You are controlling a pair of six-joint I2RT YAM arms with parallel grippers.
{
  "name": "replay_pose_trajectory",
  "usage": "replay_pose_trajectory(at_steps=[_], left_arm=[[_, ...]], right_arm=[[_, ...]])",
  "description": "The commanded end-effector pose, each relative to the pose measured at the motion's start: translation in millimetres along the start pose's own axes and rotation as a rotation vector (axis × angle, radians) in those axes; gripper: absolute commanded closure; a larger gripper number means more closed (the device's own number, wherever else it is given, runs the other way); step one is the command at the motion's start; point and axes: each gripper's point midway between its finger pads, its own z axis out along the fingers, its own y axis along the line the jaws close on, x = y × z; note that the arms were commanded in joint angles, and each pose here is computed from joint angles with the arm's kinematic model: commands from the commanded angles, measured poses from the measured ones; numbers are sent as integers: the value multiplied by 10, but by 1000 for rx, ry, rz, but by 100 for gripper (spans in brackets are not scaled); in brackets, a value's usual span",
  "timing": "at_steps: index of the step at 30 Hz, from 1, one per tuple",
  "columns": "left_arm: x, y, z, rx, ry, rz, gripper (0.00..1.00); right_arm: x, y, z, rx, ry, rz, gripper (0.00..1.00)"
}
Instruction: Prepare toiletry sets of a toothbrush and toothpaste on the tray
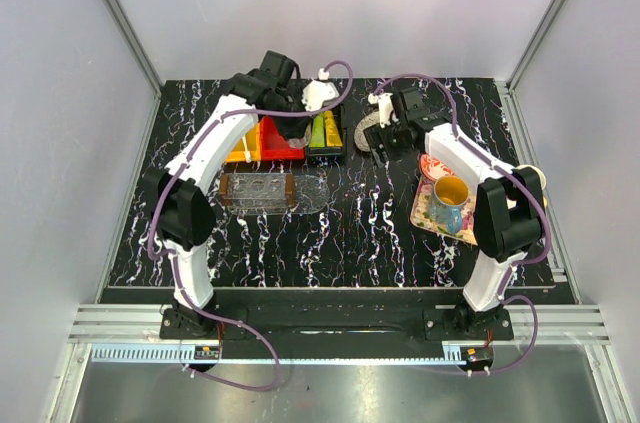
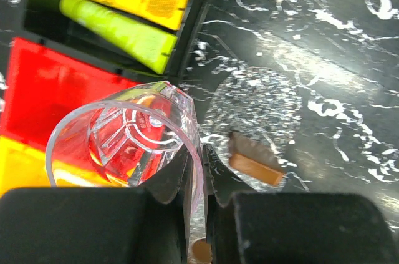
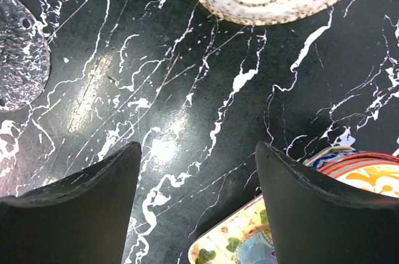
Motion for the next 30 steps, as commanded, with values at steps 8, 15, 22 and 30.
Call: replay_pose_trajectory(at_steps=[8,15,22,30], left_arm=[[-112,-614,125,97,-31,-92,100],[-14,-834,298,140,1,-109,100],[44,-930,379,143,20,-102,100],[171,-995,428,105,47,-88,100]], right_arm=[[-167,-328,-249,65,-82,32,21],[-144,-365,-242,63,-78,41,21],[-110,-369,-214,58,-68,45,21],[-97,-363,-195,51,-65,46,21]])
